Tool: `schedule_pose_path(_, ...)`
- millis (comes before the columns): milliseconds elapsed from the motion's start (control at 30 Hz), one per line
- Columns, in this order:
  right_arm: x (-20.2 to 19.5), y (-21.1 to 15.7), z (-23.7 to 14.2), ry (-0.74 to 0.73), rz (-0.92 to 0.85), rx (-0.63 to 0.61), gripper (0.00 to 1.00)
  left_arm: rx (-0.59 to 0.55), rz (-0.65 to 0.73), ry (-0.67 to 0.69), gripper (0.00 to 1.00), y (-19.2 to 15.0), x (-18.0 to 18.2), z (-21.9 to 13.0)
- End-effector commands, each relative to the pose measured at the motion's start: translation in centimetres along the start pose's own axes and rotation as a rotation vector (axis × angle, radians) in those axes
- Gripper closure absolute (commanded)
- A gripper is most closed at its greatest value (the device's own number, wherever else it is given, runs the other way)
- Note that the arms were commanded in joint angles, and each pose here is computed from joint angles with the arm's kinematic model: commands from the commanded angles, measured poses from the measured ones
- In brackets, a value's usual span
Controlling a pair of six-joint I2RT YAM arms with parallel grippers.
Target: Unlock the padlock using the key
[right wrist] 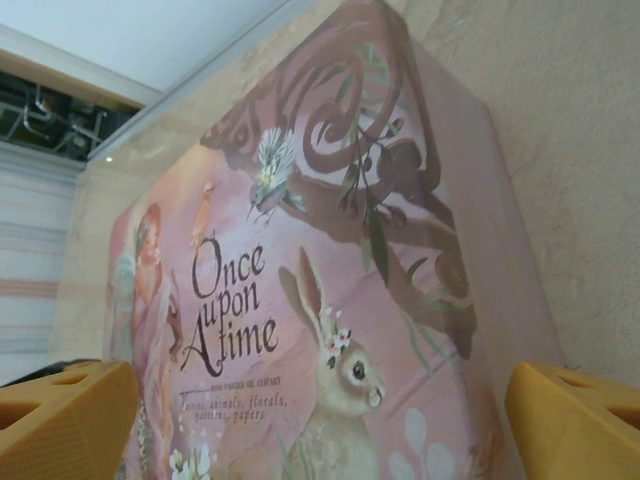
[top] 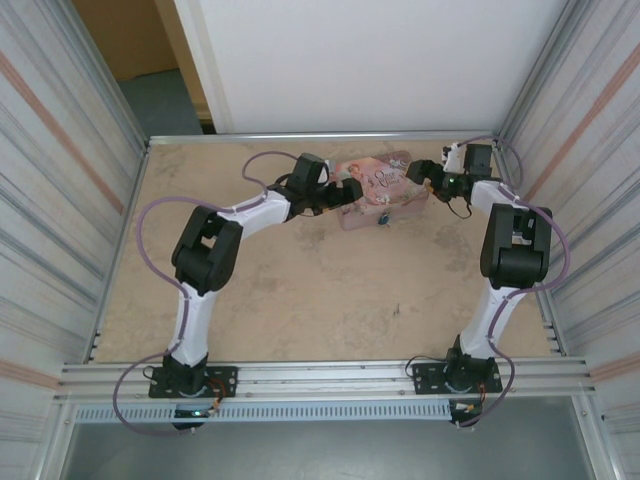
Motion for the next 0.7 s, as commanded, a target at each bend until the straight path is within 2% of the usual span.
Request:
schedule_pose_path(0,1.2,-0.6,0.2,0.045,-0.031,0.043,0.08,0.005,0.006,-0.058,0.01,0.8,-1.4,0.3)
schedule_pose_path(200,2.6,-2.3,0.0,0.066,-0.033,0.085,0.09,-0.003,0.029,-0.062,0.01,1.0,-1.9,-0.3)
schedule_pose_path(433,4.5,-5.4,0.1,0.048,-0.030,0.147,0.10,-0.022,0.026,-0.036,0.01,0.8,-0.8,-1.8)
schedule_pose_path(667,7.4,-8.6,0.2,0.046,-0.062,0.191,0.09,-0.045,0.033,-0.014,0.01,1.0,0.4,-5.0)
Point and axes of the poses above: each hand's point on the last joint's axis, 136 mm out from that joint toward the fingers, its own z axis out along the fingers, its own x axis along the line the jaws close on, y = z × x, the point moved 7 cm from there along -z, back along the fingers, and after that the axes turned 3 degrees about -z, right-handed, at the moved point
